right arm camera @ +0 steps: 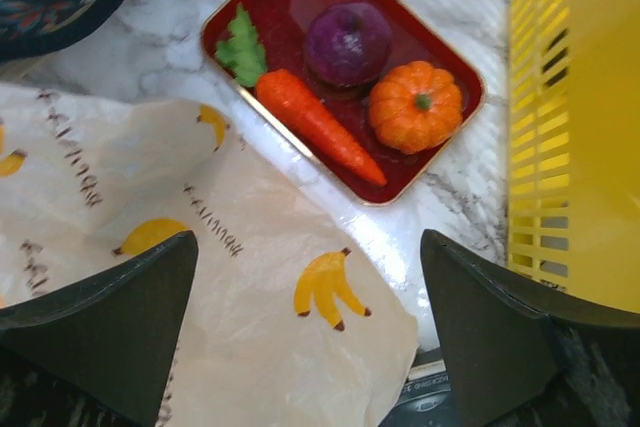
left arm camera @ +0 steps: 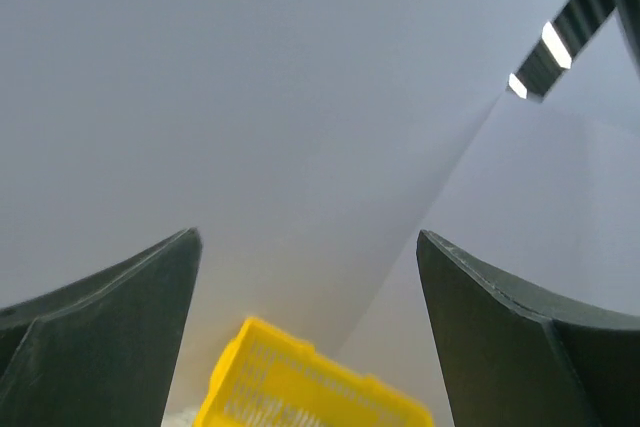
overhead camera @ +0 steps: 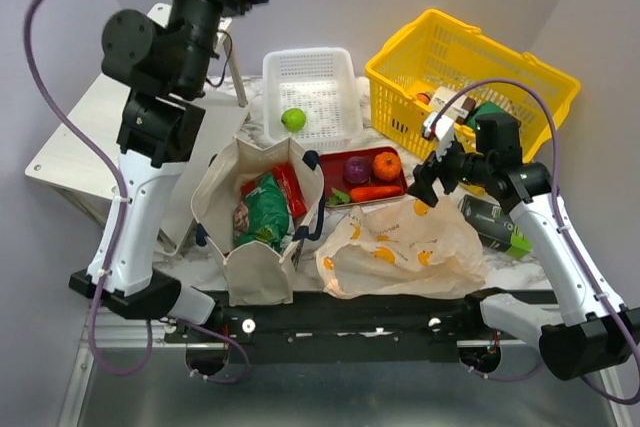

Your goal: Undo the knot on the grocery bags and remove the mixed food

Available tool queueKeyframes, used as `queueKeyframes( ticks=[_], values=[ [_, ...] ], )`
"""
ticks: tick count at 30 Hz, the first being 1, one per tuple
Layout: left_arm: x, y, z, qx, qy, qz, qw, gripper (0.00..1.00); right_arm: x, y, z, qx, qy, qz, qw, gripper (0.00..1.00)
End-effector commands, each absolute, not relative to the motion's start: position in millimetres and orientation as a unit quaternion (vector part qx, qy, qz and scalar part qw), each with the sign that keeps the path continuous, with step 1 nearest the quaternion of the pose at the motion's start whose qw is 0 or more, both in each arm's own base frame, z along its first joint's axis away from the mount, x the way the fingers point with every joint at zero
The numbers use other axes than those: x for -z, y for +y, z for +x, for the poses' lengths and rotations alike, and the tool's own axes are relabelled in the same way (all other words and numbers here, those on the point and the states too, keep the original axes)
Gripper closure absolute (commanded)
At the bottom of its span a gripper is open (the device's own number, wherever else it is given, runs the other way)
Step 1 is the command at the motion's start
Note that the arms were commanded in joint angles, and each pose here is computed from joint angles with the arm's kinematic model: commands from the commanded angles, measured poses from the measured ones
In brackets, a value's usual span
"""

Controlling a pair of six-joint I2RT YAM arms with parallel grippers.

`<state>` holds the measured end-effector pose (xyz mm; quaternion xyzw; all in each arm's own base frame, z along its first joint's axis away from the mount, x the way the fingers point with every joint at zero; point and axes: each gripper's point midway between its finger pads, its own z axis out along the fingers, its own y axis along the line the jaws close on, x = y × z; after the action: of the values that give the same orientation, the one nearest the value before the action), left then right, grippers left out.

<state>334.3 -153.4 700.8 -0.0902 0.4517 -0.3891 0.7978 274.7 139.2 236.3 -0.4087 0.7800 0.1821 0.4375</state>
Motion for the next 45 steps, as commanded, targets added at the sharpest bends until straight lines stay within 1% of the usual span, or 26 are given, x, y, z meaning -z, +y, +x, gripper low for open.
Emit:
queueKeyframes(
  ticks=[1, 3, 4, 6, 9, 10, 12, 13, 16, 19, 20, 21, 22, 23, 24, 25, 26, 27, 28, 30, 32, 37, 41, 43, 44, 45],
  values=[
    [-574, -226, 344, 0.395, 0.561, 0.112, 0.719, 0.01, -250, 152, 223, -0.228, 0.727, -0.506, 0.404, 0.00],
    [-525, -233, 337, 0.376, 0.598, 0.165, 0.688, 0.01, -240, 152, 194, -0.237, 0.714, -0.550, 0.364, 0.00],
    [-479, -243, 337, 0.375, 0.634, 0.193, 0.649, 0.01, -238, 150, 184, -0.237, 0.707, -0.563, 0.356, 0.00],
    [-424, -246, 330, 0.345, 0.687, 0.239, 0.593, 0.01, -230, 145, 157, -0.229, 0.676, -0.606, 0.350, 0.00],
    [-368, -254, 312, 0.318, 0.724, 0.298, 0.535, 0.01, -221, 135, 135, -0.189, 0.626, -0.662, 0.367, 0.00],
    [-350, -256, 306, 0.315, 0.731, 0.309, 0.520, 0.01, -208, 132, 129, -0.185, 0.621, -0.672, 0.358, 0.00],
    [-341, -254, 296, 0.295, 0.722, 0.334, 0.530, 0.01, -200, 127, 120, -0.167, 0.589, -0.702, 0.363, 0.00],
    [-327, -251, 296, 0.258, 0.716, 0.373, 0.531, 0.01, -185, 124, 114, -0.170, 0.587, -0.710, 0.349, 0.00],
    [-304, -248, 291, 0.186, 0.727, 0.421, 0.510, 0.01, -165, 123, 113, -0.164, 0.579, -0.721, 0.343, 0.00],
    [-305, -256, 279, 0.209, 0.699, 0.460, 0.506, 0.01, -157, 127, 124, -0.147, 0.557, -0.733, 0.362, 0.00],
    [-307, -261, 273, 0.222, 0.683, 0.481, 0.503, 0.01, -147, 128, 136, -0.125, 0.550, -0.737, 0.372, 0.00],
    [-308, -272, 257, 0.261, 0.661, 0.506, 0.488, 0.01, -145, 130, 146, -0.106, 0.545, -0.738, 0.384, 0.00],
    [-314, -278, 251, 0.278, 0.646, 0.519, 0.486, 0.01, -143, 130, 157, -0.087, 0.544, -0.733, 0.399, 0.02],
    [-315, -284, 245, 0.286, 0.630, 0.538, 0.482, 0.01, -159, 133, 192, -0.029, 0.539, -0.711, 0.451, 0.06],
    [-307, -289, 239, 0.294, 0.624, 0.556, 0.464, 0.01, -159, 133, 204, -0.025, 0.574, -0.671, 0.468, 0.17],
    [-308, -299, 228, 0.310, 0.601, 0.580, 0.454, 0.01, -170, 134, 218, -0.014, 0.588, -0.646, 0.487, 0.22],
    [-307, -303, 224, 0.312, 0.592, 0.592, 0.448, 0.01, -172, 136, 234, -0.012, 0.612, -0.627, 0.482, 0.28],
    [-298, -307, 223, 0.311, 0.586, 0.609, 0.435, 0.01, -203, 143, 245, -0.031, 0.640, -0.581, 0.502, 0.41],
    [-302, -314, 218, 0.318, 0.572, 0.619, 0.433, 0.01, -211, 146, 253, -0.043, 0.664, -0.556, 0.499, 0.48],
    [-299, -326, 222, 0.319, 0.571, 0.620, 0.433, 0.01, -224, 156, 264, -0.084, 0.698, -0.506, 0.499, 0.56],
    [-297, -334, 224, 0.321, 0.581, 0.611, 0.431, 0.01, -242, 168, 266, -0.109, 0.677, -0.499, 0.530, 0.57],
    [-280, -351, 224, 0.337, 0.592, 0.606, 0.411, 0.01, -236, 170, 268, -0.122, 0.696, -0.481, 0.519, 0.57],
    [-265, -353, 224, 0.322, 0.605, 0.607, 0.402, 0.01, -228, 167, 266, -0.123, 0.710, -0.471, 0.509, 0.57],
    [-263, -351, 226, 0.308, 0.612, 0.603, 0.409, 0.03, -230, 166, 264, -0.124, 0.709, -0.468, 0.513, 0.53],
    [-260, -349, 228, 0.298, 0.617, 0.602, 0.410, 0.07, -235, 163, 263, -0.118, 0.708, -0.463, 0.520, 0.48],
    [-257, -346, 228, 0.285, 0.617, 0.608, 0.410, 0.21, -242, 162, 263, -0.115, 0.706, -0.457, 0.528, 0.32]
  ],
)
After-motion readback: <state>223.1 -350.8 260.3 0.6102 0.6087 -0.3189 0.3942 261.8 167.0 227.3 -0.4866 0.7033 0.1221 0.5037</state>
